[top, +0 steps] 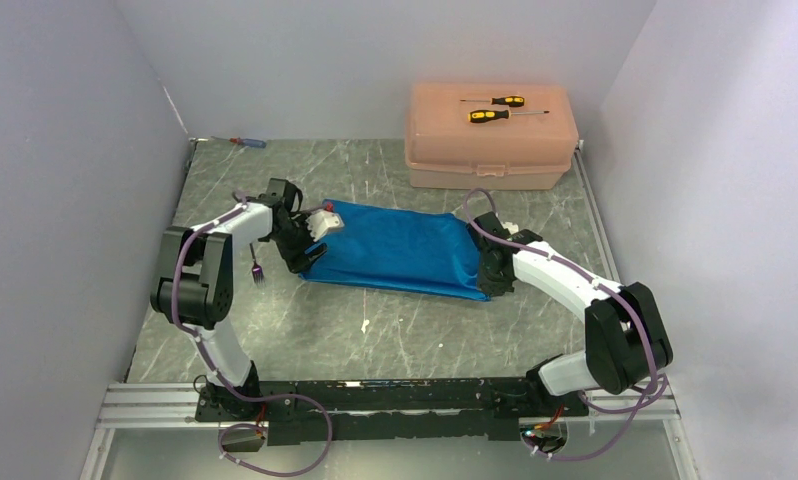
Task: Fold the napkin into a case and place the utensils inside
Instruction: Pick up the rectangle-folded napkin from the center of the board, then fold the rectangle-folded napkin at the center of the board.
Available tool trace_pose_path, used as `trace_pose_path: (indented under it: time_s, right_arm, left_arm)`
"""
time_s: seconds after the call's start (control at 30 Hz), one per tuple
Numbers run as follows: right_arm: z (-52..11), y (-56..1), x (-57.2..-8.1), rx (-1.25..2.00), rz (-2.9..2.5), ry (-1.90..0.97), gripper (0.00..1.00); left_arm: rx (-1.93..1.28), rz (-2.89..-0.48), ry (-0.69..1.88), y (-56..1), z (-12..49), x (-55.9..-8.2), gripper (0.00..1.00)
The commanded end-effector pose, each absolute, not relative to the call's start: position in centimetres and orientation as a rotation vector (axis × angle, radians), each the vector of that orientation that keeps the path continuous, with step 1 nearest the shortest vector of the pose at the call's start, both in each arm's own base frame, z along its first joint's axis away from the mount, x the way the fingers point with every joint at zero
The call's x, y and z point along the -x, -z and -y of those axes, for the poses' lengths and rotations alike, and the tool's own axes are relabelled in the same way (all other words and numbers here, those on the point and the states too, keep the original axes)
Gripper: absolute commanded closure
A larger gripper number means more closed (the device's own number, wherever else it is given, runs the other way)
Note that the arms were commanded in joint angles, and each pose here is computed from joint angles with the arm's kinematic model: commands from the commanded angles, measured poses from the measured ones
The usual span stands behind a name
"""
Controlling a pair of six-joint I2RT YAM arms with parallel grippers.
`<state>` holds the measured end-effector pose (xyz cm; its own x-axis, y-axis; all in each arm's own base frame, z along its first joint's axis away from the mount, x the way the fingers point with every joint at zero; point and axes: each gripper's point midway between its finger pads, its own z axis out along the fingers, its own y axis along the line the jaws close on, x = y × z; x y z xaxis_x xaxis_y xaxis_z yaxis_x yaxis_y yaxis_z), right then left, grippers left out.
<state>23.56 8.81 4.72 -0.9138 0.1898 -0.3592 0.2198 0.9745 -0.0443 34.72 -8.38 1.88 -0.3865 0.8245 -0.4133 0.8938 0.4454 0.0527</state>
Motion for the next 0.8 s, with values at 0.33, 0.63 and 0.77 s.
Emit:
trace_pose_path:
  time_s: [0.33, 0.63, 0.77]
  right_arm:
    - [-8.7, -7.8, -26.1, -0.296, -2.664, 0.139, 1.00]
    - [-12.2, -8.6, -27.5, -0.159, -2.679, 0.129, 1.00]
    - [-16.3, -9.5, -29.3, -0.065, -2.665, 0.069, 1.00]
  left_arm:
    - [-1.380, -2.367, 0.236, -2.8, 5.6, -33.7, 0.27]
    - [-1.334, -2.369, 0.272, -2.4, 6.1, -33.6, 0.26]
    - [-1.276, -2.378, 0.313, -3.0, 5.6, -33.6, 0.26]
